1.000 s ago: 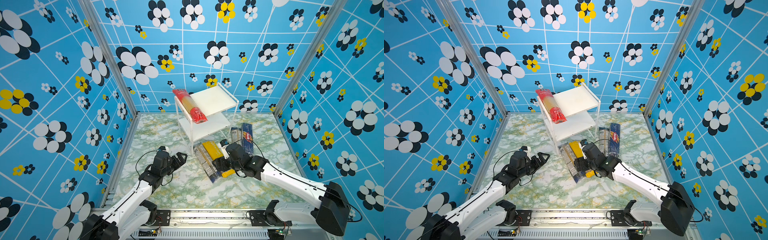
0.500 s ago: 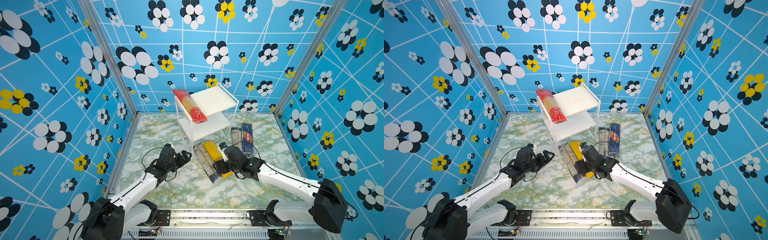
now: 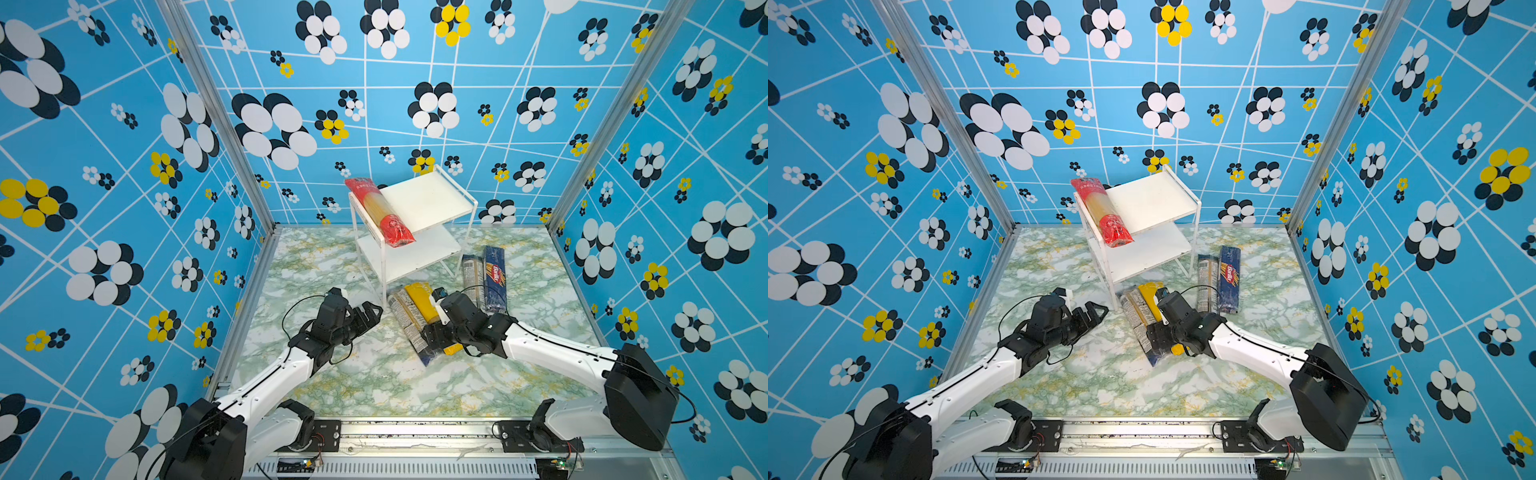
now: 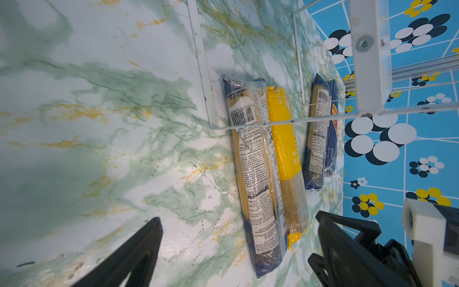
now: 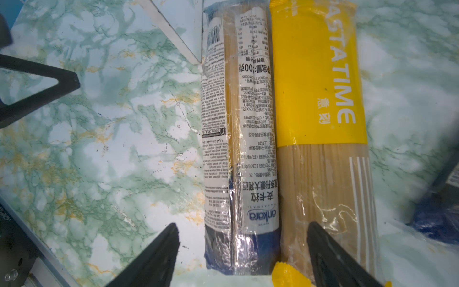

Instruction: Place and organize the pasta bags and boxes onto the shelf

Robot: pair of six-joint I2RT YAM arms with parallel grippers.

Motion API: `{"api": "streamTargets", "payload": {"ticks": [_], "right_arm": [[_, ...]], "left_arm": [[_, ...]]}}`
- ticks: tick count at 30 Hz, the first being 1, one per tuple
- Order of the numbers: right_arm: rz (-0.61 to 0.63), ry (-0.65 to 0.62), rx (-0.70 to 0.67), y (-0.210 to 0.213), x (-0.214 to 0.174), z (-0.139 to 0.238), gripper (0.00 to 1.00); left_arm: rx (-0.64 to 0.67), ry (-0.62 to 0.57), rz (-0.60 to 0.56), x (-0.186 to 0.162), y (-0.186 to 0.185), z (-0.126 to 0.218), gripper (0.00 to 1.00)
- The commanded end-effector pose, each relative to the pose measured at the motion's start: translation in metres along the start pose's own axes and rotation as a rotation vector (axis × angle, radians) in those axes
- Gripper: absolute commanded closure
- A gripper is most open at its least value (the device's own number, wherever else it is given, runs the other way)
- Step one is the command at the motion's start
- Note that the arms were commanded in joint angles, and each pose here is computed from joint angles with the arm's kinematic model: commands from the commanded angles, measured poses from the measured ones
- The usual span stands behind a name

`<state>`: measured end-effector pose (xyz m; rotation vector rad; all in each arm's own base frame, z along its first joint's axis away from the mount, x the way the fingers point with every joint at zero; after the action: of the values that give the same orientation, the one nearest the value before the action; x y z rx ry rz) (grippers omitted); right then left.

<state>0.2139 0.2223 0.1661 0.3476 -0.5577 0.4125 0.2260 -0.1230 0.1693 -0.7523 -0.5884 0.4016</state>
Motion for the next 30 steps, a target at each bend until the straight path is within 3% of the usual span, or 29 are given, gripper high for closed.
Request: {"api": "streamTargets", "payload": {"ticks": [1,30], "right_arm": [[-0.001,0.011,0.023,0.004,-0.001,-0.008,0.17],[0.048,0.081,0.002,0.015,-0.006,-0.05,0.11]], "left_arm": [[0.007,-0.013,-0.032,-0.001,0.003,0.002,0.01],[-0.001,0.004,-0.005,-0.002,0.013,0.0,0.01]]}}
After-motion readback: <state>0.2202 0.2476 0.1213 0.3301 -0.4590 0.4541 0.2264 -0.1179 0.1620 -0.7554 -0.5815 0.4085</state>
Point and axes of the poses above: each gripper's point midway between its finger pads, its own z axis back along the fingers, its own y axis along the line the jaws close on, x = y × z, the point moved 9 cm from there along z, back along the fingers
